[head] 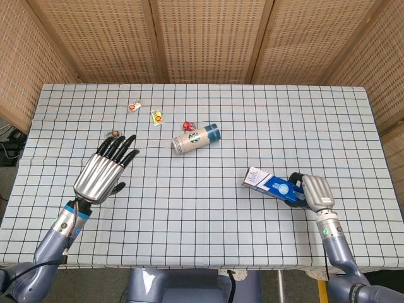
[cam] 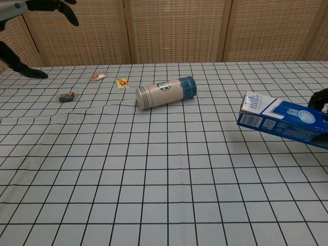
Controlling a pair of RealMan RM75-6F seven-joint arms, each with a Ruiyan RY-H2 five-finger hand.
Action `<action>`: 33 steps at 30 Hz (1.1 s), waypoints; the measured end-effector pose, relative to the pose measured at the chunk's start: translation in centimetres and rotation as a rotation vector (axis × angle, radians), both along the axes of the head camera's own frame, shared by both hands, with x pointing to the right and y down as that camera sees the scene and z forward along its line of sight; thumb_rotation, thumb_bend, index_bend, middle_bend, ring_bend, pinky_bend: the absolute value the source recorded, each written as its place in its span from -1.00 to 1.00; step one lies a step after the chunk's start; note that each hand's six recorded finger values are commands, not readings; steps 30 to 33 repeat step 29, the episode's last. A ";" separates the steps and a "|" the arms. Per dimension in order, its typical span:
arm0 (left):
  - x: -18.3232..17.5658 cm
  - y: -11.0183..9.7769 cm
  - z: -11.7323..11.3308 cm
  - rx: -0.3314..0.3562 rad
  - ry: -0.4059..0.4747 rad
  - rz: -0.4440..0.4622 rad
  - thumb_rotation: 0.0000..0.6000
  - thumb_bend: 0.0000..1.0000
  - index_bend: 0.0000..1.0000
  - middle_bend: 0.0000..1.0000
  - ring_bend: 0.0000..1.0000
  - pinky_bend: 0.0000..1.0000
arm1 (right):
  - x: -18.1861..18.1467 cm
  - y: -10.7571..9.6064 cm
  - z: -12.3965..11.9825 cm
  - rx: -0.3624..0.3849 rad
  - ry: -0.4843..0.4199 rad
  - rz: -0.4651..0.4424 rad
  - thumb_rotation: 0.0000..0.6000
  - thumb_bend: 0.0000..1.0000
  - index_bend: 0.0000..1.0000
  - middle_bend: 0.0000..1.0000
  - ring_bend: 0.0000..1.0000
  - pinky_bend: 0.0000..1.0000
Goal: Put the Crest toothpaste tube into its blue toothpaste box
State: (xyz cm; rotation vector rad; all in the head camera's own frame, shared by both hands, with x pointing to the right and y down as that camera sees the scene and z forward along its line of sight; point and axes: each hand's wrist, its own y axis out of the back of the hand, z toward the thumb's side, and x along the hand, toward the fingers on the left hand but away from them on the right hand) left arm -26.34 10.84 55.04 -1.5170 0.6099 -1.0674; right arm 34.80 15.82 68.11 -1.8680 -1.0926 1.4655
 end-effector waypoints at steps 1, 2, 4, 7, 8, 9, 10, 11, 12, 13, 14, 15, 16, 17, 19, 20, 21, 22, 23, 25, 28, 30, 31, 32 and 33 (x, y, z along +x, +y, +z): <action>-0.3 0.3 0.2 -0.001 0.000 -0.004 1.00 -0.75 -0.53 -0.86 -0.77 -0.70 | 0.0 0.3 0.2 -0.004 0.003 -0.003 1.00 -0.53 0.64 0.28 0.36 0.38; -0.7 0.6 0.5 -0.002 -0.001 -0.008 1.00 -0.75 -0.53 -0.86 -0.77 -0.70 | -0.1 0.7 0.4 -0.010 0.008 -0.006 1.00 -0.53 0.63 0.26 0.35 0.38; -1.2 1.0 0.8 -0.006 -0.001 -0.019 1.00 -0.75 -0.53 -0.86 -0.77 -0.70 | -0.1 1.1 0.7 -0.018 0.020 -0.015 1.00 -0.53 0.53 0.15 0.23 0.24; -2.0 1.9 1.3 -0.012 -0.002 -0.032 1.00 -0.75 -0.53 -0.86 -0.77 -0.74 | -0.3 1.9 1.2 -0.039 0.056 -0.047 1.00 -0.57 0.05 -0.37 -0.38 -0.53; -2.4 2.3 1.5 -0.011 -0.005 -0.036 1.00 -0.75 -0.53 -0.87 -0.78 -0.77 | -0.3 2.3 1.5 -0.052 0.073 -0.062 1.00 -0.59 -0.23 -0.66 -0.69 -0.82; -2.7 2.5 1.7 -0.010 -0.008 -0.040 1.00 -0.75 -0.54 -0.89 -0.82 -0.83 | -0.3 2.6 1.7 -0.066 0.087 -0.073 1.00 -0.60 -0.46 -0.85 -0.88 -0.96; -3.0 2.8 1.9 -0.010 -0.013 -0.046 1.00 -0.75 -0.55 -0.91 -0.87 -0.90 | -0.2 2.9 1.9 -0.080 0.101 -0.083 1.00 -0.62 -0.66 -0.97 -0.99 -1.00; -3.5 3.1 2.1 -0.012 -0.019 -0.058 1.00 -0.75 -0.56 -0.93 -0.91 -0.93 | -0.2 3.3 2.1 -0.096 0.119 -0.092 1.00 -0.62 -0.75 -1.00 -1.00 -1.00; -3.8 3.4 2.2 -0.016 -0.020 -0.069 1.00 -0.75 -0.57 -0.94 -0.94 -0.97 | -0.1 3.5 2.1 -0.104 0.131 -0.098 1.00 -0.63 -0.83 -1.00 -1.00 -1.00; -4.2 3.8 2.4 -0.020 -0.020 -0.081 1.00 -0.75 -0.58 -0.94 -0.95 -0.98 | -0.1 3.7 2.1 -0.109 0.143 -0.103 1.00 -0.64 -0.88 -1.00 -1.00 -1.00; -4.6 4.2 2.5 -0.027 -0.018 -0.097 1.00 -0.75 -0.59 -0.95 -0.96 -0.99 | -0.1 3.9 2.0 -0.109 0.156 -0.107 1.00 -0.65 -0.91 -1.00 -1.00 -1.00; -5.0 4.5 2.7 -0.031 -0.015 -0.110 1.00 -0.75 -0.60 -0.96 -0.97 -1.00 | 0.0 4.0 1.9 -0.103 0.165 -0.107 1.00 -0.65 -0.95 -1.00 -1.00 -1.00; -5.4 4.8 2.7 -0.034 -0.013 -0.124 1.00 -0.75 -0.63 -0.97 -0.98 -1.00 | 0.2 4.1 1.7 -0.093 0.173 -0.106 1.00 -0.65 -0.96 -1.00 -1.00 -1.00; -6.0 5.3 2.9 -0.039 -0.011 -0.143 1.00 -0.75 -0.65 -0.98 -0.99 -1.00 | 0.4 4.1 1.3 -0.076 0.181 -0.104 1.00 -0.65 -0.97 -1.00 -1.00 -1.00; -6.7 6.0 3.0 -0.051 -0.004 -0.173 1.00 -0.75 -0.70 -1.00 -1.00 -1.00 | 0.7 4.1 0.7 -0.046 0.195 -0.103 1.00 -0.66 -0.97 -1.00 -1.00 -1.00; -7.2 6.6 3.1 -0.060 0.002 -0.192 1.00 -0.76 -0.70 -1.00 -1.00 -1.00 | 0.9 4.2 0.2 -0.025 0.204 -0.106 1.00 -0.66 -0.97 -1.00 -1.00 -1.00; -7.5 7.0 3.1 -0.067 0.006 -0.203 1.00 -0.76 -0.71 -1.00 -1.00 -1.00 | 1.0 4.3 -0.2 -0.008 0.210 -0.111 1.00 -0.66 -0.97 -1.00 -1.00 -1.00; -7.9 7.4 3.2 -0.073 0.010 -0.214 1.00 -0.76 -0.71 -1.00 -1.00 -1.00 | 1.1 4.4 -0.6 0.007 0.215 -0.116 1.00 -0.66 -0.97 -1.00 -1.00 -1.00; -8.2 8.0 3.2 -0.079 0.013 -0.225 1.00 -0.76 -0.72 -1.00 -1.00 -1.00 | 1.2 4.6 -1.1 0.027 0.221 -0.123 1.00 -0.66 -0.97 -1.00 -1.00 -1.00; -8.8 8.7 3.2 -0.086 0.015 -0.241 1.00 -0.77 -0.73 -1.00 -1.00 -1.00 | 1.4 5.0 -1.8 0.052 0.226 -0.133 1.00 -0.66 -0.97 -1.00 -1.00 -1.00; -10.2 10.3 3.2 -0.100 0.021 -0.283 1.00 -0.78 -0.75 -1.00 -1.00 -1.00 | 1.5 6.0 -3.3 0.094 0.219 -0.153 1.00 -0.66 -0.96 -1.00 -1.00 -1.00; -10.9 11.0 3.0 -0.104 0.026 -0.304 1.00 -0.78 -0.76 -1.00 -1.00 -1.00 | 1.6 6.5 -4.0 0.113 0.212 -0.163 1.00 -0.66 -0.96 -1.00 -1.00 -1.00; -10.9 11.0 3.0 -0.104 0.026 -0.304 1.00 -0.78 -0.76 -1.00 -1.00 -1.00 | 1.6 6.5 -4.0 0.113 0.212 -0.163 1.00 -0.66 -0.96 -1.00 -1.00 -1.00; -10.9 11.0 3.0 -0.104 0.026 -0.304 1.00 -0.78 -0.76 -1.00 -1.00 -1.00 | 1.6 6.5 -4.0 0.113 0.212 -0.163 1.00 -0.66 -0.96 -1.00 -1.00 -1.00; -10.9 11.0 3.0 -0.104 0.026 -0.304 1.00 -0.78 -0.76 -1.00 -1.00 -1.00 | 1.6 6.5 -4.0 0.113 0.212 -0.163 1.00 -0.66 -0.96 -1.00 -1.00 -1.00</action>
